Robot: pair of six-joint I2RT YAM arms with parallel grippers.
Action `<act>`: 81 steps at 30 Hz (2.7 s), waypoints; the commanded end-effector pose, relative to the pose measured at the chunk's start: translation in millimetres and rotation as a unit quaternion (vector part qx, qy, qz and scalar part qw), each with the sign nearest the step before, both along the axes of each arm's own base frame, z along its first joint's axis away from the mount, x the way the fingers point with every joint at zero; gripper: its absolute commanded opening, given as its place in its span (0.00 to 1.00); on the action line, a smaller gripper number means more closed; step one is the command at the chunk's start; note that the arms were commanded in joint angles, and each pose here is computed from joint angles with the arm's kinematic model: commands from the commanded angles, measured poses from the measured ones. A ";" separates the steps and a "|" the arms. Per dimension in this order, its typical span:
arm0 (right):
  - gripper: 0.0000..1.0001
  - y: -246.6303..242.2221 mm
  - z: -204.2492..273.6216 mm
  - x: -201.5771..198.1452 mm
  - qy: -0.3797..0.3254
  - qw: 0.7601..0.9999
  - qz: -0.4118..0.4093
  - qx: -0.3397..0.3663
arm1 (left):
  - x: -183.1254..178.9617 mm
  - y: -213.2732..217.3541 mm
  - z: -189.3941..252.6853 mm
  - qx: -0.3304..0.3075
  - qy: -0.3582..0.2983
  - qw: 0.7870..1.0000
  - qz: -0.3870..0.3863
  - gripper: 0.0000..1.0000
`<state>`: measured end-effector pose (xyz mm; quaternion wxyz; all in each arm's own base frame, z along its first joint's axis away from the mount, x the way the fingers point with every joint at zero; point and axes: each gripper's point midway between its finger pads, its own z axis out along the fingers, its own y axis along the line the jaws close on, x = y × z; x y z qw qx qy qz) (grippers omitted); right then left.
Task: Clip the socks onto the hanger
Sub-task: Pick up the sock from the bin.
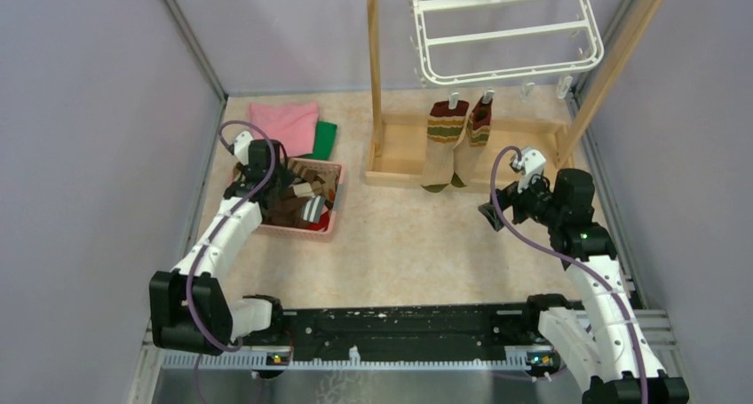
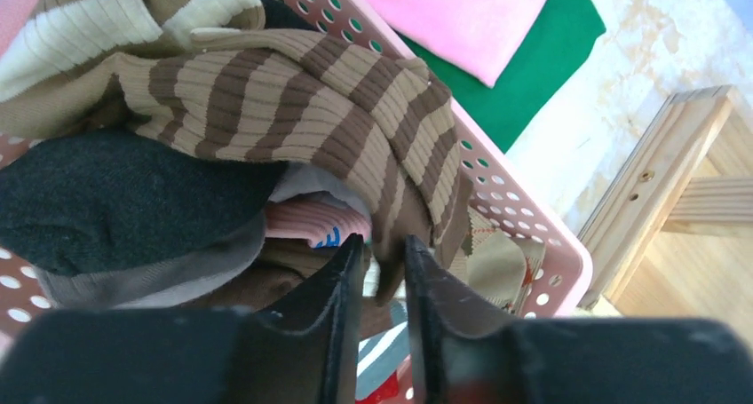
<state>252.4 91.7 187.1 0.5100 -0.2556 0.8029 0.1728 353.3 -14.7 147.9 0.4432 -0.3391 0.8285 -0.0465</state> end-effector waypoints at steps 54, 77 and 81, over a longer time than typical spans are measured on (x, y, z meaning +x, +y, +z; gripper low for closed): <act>0.89 89.6 143.4 -74.7 -0.231 0.859 0.456 0.017 | -191.0 -354.7 245.0 -0.347 -0.305 0.666 -0.585 0.00; 0.52 96.7 147.6 -60.0 -0.218 0.872 0.436 0.045 | -175.8 -375.9 242.4 -0.450 -0.248 0.688 -0.512 0.00; 0.20 97.3 143.6 -60.1 -0.208 0.876 0.433 0.052 | -176.9 -375.4 244.6 -0.452 -0.252 0.684 -0.514 0.00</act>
